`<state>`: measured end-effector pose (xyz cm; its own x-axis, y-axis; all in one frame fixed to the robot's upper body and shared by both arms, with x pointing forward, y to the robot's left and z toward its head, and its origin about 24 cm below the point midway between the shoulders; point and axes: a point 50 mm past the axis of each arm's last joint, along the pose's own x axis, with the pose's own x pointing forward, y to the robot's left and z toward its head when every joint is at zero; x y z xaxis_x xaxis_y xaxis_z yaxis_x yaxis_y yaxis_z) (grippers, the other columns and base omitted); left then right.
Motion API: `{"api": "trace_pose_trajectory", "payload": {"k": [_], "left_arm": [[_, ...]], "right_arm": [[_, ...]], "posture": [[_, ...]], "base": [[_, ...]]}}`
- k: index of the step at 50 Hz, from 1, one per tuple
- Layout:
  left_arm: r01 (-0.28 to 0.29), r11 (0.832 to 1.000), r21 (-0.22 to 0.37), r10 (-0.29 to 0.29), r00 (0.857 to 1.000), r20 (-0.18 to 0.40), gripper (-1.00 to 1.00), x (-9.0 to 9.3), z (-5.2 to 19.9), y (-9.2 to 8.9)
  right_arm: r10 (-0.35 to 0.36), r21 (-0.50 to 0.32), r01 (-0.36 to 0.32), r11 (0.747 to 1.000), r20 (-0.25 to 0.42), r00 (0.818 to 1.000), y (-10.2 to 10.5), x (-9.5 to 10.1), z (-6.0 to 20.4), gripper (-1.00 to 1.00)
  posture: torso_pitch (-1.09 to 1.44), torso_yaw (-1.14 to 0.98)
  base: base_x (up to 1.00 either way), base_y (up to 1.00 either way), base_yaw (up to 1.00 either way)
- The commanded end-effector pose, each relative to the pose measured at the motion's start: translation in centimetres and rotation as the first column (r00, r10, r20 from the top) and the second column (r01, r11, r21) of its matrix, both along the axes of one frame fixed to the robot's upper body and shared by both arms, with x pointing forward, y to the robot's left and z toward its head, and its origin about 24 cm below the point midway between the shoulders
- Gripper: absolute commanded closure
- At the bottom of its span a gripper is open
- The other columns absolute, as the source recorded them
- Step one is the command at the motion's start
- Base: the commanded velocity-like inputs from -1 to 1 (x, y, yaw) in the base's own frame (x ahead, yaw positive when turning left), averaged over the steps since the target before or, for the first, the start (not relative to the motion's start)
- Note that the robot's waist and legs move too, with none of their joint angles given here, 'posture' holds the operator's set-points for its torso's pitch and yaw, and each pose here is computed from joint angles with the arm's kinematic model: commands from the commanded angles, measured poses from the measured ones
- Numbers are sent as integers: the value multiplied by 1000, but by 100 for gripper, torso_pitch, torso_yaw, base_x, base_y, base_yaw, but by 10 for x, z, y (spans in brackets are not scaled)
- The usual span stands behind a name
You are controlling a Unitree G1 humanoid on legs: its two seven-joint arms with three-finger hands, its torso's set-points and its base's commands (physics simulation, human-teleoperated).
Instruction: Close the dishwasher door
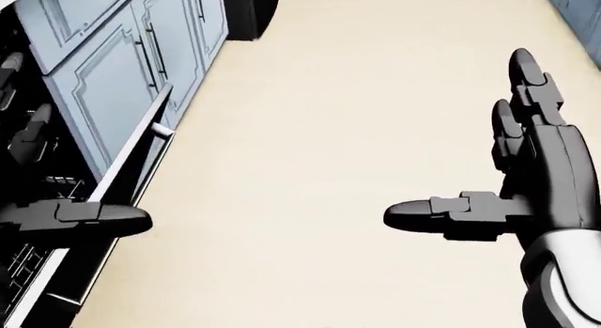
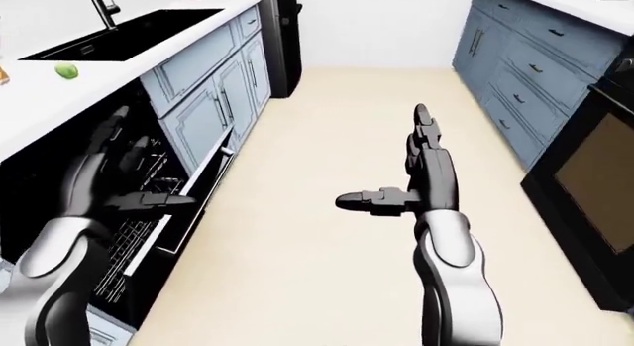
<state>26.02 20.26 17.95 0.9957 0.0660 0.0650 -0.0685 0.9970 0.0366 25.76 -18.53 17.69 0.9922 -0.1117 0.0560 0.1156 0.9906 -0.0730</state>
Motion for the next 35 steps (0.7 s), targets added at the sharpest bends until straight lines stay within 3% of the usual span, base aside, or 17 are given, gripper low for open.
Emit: {"api": "trace_pose_trajectory", "payload": {"k": [1,35], "left_arm": [[-18,1000,16,17,997,76,-100,-3,14,2],[-14,1000,12,13,998,69,-100,-1,11,2]], "right_arm": [[25,-13,-24,1000,90,996,4,-2,16,-100],[20,-11,-19,1000,93,995,4,-2,15,-100]], "posture": [[0,0],[0,0]], "base": [[0,0,-100],[0,3,-6]]}}
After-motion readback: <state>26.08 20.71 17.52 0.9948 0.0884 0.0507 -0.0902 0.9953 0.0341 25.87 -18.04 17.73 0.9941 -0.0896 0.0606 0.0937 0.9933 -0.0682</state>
